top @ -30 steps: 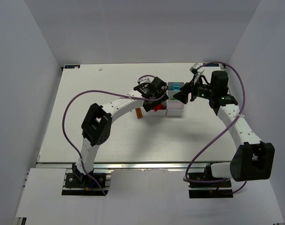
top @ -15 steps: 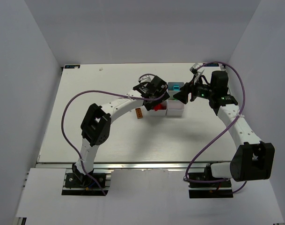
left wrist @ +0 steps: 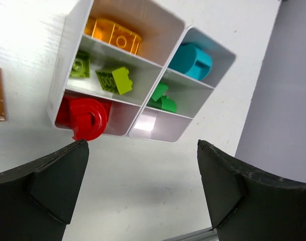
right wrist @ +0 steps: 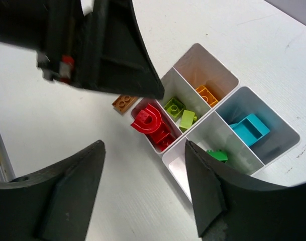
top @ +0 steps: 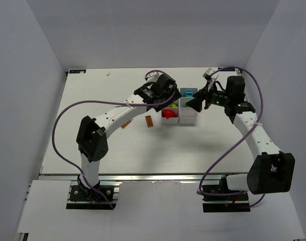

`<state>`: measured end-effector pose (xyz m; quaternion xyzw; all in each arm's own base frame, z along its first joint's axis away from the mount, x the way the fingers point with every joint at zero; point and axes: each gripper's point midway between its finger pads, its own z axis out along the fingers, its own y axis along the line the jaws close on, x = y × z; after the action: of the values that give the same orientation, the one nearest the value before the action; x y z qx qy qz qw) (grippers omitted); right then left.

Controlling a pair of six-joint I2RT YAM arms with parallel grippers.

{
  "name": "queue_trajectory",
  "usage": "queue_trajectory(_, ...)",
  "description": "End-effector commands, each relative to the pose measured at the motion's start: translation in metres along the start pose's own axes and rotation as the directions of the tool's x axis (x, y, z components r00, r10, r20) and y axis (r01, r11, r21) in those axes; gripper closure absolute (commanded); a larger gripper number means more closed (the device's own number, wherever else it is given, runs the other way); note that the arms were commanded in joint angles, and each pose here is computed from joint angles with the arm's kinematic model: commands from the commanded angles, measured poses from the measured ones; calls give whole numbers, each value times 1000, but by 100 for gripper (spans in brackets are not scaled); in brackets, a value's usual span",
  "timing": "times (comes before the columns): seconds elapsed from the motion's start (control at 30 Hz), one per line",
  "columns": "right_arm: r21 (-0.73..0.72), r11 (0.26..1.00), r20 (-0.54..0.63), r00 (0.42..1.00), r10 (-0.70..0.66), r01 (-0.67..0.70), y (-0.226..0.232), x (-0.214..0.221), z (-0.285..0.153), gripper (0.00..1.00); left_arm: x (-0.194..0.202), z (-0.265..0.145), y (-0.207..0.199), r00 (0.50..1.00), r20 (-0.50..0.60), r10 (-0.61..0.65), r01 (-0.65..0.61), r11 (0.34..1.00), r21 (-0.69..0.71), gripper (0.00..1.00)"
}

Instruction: Sort the legos into containers by color

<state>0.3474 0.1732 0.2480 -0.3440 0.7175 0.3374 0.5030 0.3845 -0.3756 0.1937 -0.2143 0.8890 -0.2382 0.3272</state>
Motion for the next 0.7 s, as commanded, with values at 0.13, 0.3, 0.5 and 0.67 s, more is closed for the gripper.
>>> queue_trajectory(0.13,-127,966,31,975,-222,224,20,-10,-8,50,-67,-67,32,983,176,57,-55,998,-16,2)
queue_trajectory(0.3,-274,885,15,922,-388,377,48,-4,6,78,-93,-89,110,974,224,16,-1,998,-68,2)
queue_trajectory(0.5,-342,871,-190,882,-431,352,94,18,75,64,-117,-146,171,928,373,24,12,996,-94,2)
queue_trajectory(0.67,-208,958,-428,862,-272,199,113,46,133,50,-112,-169,200,913,407,20,27,994,-109,2)
